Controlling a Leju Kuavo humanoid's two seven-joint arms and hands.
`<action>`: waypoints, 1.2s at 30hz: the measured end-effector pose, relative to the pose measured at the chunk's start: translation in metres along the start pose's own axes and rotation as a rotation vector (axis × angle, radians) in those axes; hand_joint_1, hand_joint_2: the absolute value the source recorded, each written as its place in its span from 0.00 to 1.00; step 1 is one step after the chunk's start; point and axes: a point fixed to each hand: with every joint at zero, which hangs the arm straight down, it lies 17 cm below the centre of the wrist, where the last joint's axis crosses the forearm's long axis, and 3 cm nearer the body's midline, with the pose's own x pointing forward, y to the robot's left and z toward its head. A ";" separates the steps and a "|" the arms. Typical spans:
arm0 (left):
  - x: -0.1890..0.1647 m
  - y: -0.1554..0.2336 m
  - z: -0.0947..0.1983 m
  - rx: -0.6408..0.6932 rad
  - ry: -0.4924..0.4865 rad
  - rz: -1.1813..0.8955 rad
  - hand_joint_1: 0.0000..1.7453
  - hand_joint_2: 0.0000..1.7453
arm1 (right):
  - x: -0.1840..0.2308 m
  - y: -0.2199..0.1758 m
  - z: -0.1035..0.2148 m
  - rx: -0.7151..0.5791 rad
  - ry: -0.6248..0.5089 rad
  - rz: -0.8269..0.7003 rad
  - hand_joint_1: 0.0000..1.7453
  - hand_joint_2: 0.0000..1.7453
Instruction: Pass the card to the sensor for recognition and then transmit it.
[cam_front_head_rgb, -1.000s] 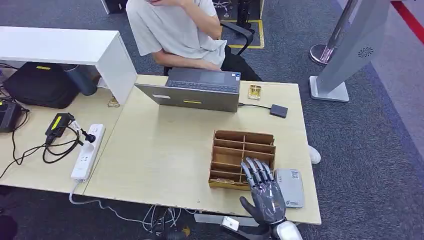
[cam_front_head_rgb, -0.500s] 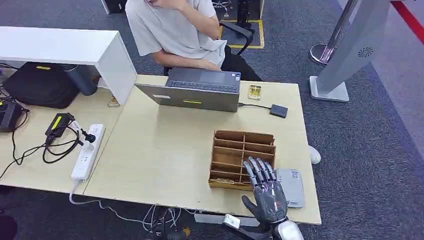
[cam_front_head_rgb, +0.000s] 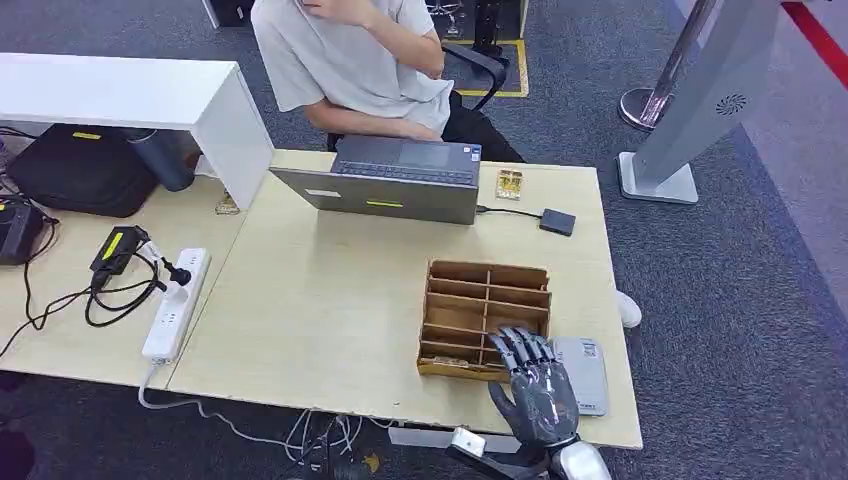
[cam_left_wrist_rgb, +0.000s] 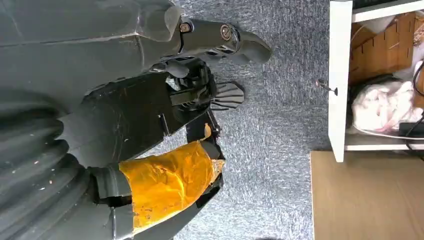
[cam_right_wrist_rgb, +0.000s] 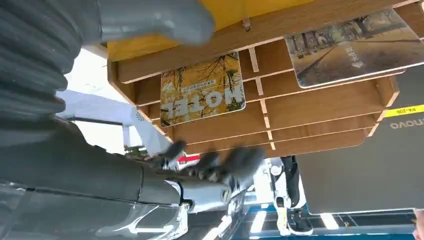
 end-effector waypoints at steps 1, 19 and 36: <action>0.000 0.000 0.000 0.000 0.000 0.000 0.00 1.00 | -0.001 0.000 0.000 0.000 0.004 -0.004 1.00 1.00; -0.001 0.002 0.001 -0.010 -0.019 0.050 0.00 1.00 | -0.031 -0.003 0.011 -0.016 0.032 -0.037 0.77 1.00; -0.001 0.008 0.000 0.006 -0.014 0.071 0.00 1.00 | -0.029 -0.007 0.007 -0.031 0.005 -0.053 0.77 1.00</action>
